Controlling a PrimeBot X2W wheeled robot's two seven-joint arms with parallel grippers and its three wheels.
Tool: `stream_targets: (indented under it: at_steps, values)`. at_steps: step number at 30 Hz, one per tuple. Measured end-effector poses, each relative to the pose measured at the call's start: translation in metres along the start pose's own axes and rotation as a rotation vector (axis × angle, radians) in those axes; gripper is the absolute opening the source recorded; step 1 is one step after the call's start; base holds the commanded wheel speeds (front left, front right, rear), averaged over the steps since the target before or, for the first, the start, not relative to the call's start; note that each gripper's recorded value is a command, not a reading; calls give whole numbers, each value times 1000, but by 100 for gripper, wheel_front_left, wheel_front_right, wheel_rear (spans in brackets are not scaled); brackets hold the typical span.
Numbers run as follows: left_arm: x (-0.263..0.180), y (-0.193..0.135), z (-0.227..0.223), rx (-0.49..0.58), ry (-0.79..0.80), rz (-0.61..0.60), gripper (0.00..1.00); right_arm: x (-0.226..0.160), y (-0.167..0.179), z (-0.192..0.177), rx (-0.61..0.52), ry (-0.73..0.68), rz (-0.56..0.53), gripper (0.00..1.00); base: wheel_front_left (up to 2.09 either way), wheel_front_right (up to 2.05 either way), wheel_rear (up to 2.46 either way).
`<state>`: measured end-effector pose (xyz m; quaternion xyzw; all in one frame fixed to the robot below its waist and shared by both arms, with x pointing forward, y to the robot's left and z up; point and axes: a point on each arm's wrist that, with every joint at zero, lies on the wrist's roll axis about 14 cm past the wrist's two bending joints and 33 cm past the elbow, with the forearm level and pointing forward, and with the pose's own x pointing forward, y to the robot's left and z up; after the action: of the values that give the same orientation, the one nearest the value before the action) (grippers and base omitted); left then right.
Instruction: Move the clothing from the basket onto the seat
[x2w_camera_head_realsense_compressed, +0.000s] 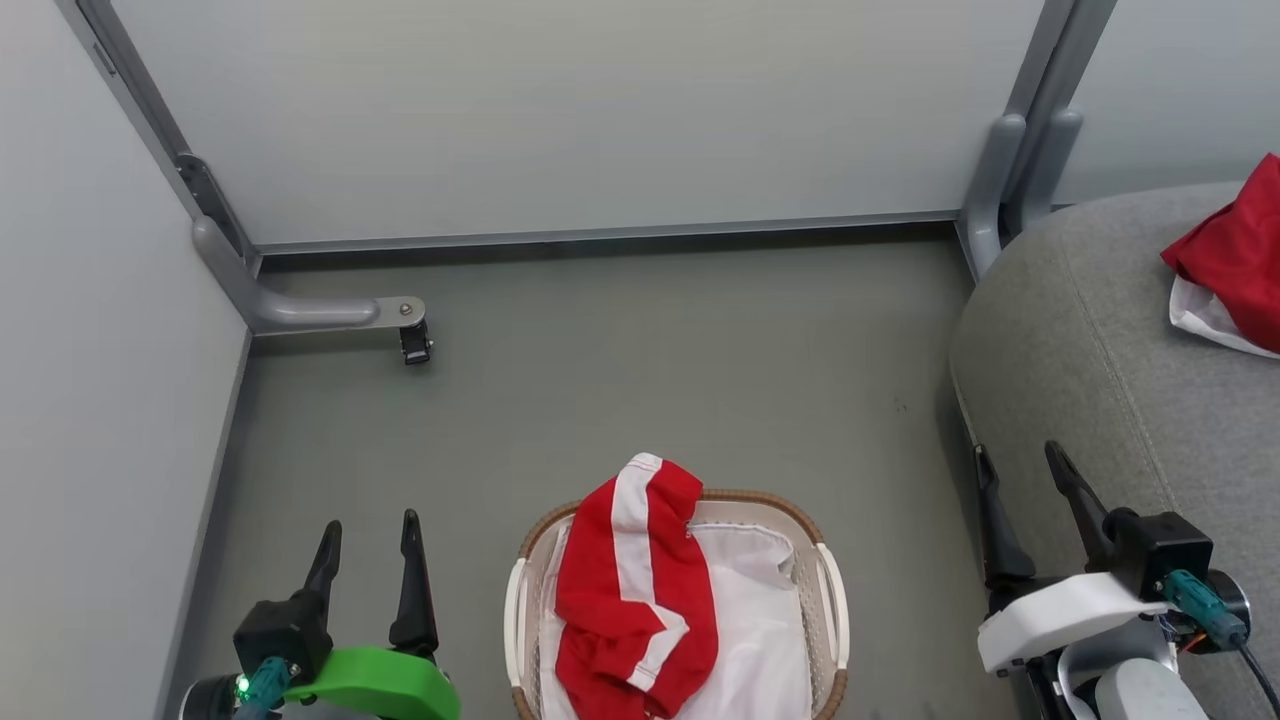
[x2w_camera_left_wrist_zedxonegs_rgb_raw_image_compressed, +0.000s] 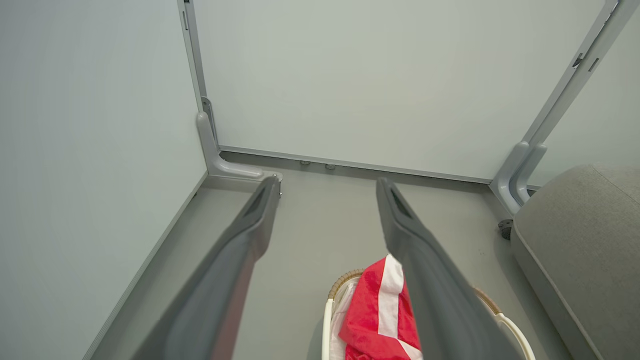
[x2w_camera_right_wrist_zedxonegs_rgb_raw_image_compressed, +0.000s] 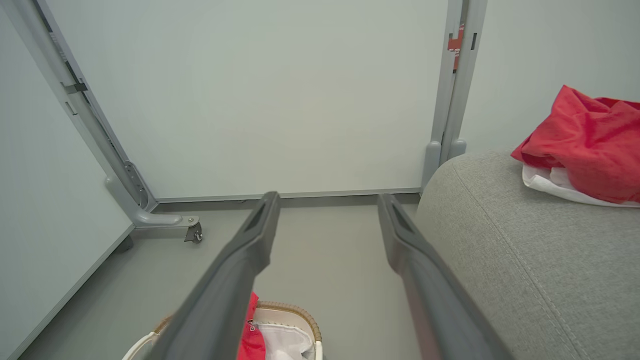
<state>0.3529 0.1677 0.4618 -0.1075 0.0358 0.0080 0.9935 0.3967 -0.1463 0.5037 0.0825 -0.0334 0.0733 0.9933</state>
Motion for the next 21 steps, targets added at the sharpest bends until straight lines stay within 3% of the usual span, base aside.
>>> stream_targets:
  at_steps: [21]
  values:
    - [-6, -7, -8, -7, 17, -29, 100, -11, 7, -3, 3, 11, 17, 100, 0, 0, 0]
